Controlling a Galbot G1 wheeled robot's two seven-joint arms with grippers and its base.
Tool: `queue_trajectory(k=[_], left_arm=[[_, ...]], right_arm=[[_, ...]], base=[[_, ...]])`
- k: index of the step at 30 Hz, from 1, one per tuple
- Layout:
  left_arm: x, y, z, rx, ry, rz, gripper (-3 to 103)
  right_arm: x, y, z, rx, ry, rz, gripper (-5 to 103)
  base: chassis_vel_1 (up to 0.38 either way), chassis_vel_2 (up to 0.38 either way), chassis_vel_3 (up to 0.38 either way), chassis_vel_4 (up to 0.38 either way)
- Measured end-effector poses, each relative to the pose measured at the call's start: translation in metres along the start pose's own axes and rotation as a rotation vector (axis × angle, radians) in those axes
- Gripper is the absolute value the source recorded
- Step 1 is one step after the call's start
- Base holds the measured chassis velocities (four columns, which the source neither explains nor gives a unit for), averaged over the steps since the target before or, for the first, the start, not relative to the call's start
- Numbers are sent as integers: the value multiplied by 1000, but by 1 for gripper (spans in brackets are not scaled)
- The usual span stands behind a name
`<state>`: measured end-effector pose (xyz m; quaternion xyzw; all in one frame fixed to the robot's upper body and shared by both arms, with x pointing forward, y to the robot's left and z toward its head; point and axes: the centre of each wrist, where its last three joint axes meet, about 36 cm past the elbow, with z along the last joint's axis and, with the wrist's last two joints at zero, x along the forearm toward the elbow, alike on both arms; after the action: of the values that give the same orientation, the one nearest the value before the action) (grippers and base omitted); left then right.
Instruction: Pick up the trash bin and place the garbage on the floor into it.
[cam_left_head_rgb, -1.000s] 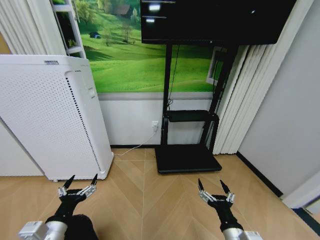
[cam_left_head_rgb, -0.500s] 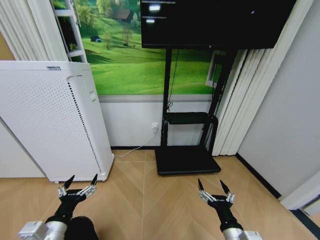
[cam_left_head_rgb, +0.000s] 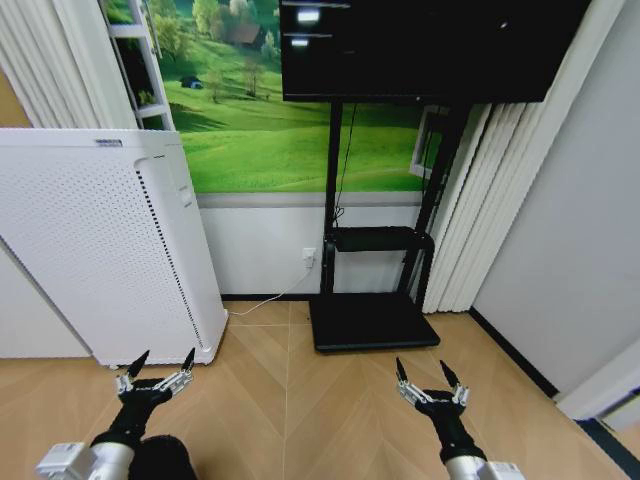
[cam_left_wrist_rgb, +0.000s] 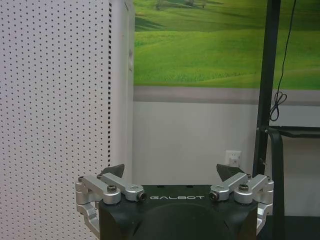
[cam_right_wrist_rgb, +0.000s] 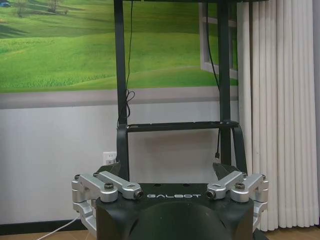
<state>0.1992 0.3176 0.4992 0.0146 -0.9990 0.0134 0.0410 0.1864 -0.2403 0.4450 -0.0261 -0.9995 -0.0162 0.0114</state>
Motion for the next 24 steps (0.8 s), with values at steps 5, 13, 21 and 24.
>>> queue_trajectory(k=[5,13,21,24], left_arm=[[0,0,0,0,0,0,100],[0,0,0,0,0,0,100],[0,0,0,0,0,0,100],[0,0,0,0,0,0,100]], right_arm=[[0,0,0,0,0,0,100],[0,0,0,0,-1,0,100],[0,0,0,0,-1,0,100],[0,0,0,0,-1,0,100]], base=[[0,0,0,0],[0,0,0,0],[0,0,0,0],[0,0,0,0]])
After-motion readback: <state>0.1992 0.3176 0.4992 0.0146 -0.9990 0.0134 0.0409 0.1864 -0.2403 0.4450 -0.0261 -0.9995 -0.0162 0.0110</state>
